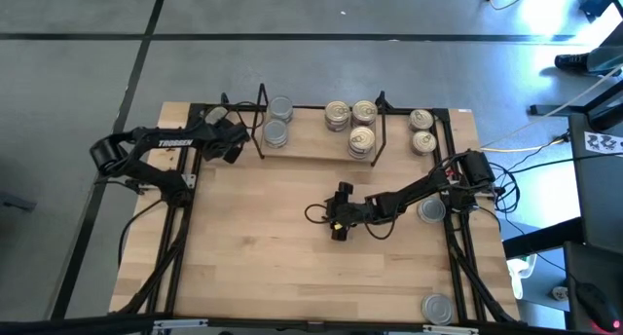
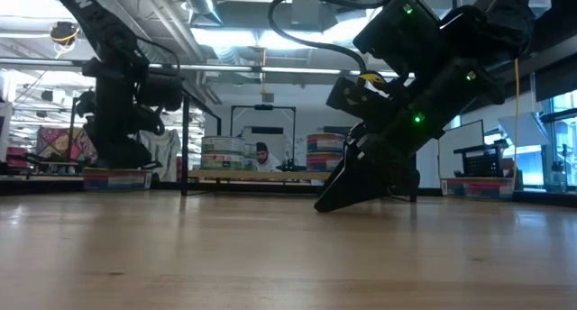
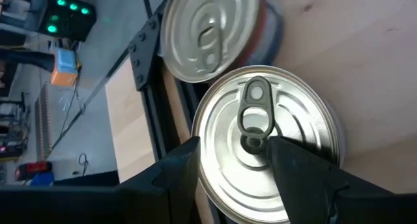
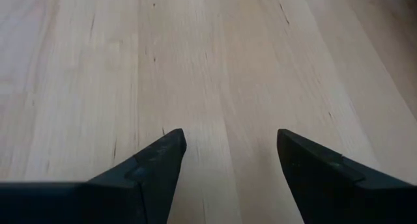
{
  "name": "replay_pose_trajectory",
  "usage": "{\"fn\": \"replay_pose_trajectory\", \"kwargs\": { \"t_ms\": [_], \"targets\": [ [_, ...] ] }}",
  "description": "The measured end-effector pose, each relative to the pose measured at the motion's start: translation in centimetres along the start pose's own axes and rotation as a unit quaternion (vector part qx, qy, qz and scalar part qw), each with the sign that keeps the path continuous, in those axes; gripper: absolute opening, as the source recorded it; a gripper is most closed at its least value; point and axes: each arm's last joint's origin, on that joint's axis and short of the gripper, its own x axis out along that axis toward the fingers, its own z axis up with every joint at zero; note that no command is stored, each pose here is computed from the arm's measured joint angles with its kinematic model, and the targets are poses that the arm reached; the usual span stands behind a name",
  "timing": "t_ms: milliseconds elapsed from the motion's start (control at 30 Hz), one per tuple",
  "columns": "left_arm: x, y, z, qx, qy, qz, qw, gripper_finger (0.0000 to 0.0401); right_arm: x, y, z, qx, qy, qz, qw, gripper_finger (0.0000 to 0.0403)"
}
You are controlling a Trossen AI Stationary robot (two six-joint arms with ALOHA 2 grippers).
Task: Stack canned seafood by type on shelf
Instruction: Put the blue pink tuna can on the shelf aligned with the stacked blue pink tuna cans
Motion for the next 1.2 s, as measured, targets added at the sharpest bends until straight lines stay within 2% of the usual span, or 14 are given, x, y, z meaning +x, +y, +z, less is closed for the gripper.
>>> {"fn": "replay_pose_trajectory", "kwargs": {
  "t_ms": [167,333,500,800,1200],
  "targets": [
    [-1.0,-0.4,-0.2,0.011,-0.01,-0.029,0.999,0.0184,0.0,0.0,0.0,0.0,0.0,0.0,1.0,0.025],
    [-2.0,-0.7,-0.5,-0.004,-0.014,-0.06,0.998,0.0184,0.0,0.0,0.0,0.0,-0.001,0.0,1.0,0.025],
    [-2.4,-0.9,-1.2,-0.011,0.003,-0.071,0.997,0.0184,0.0,0.0,0.0,0.0,-0.001,0.0,1.0,0.025],
    [-3.7,-2.1,-1.8,-0.017,-0.007,-0.105,0.994,0.0184,0.0,0.0,0.0,0.001,-0.002,-0.001,1.0,0.025],
    [-6.8,-4.3,-3.7,0.02,-0.044,-0.159,0.986,0.0184,0.0,0.0,0.1,0.0,-0.002,0.007,1.0,0.025]
  ]
}}
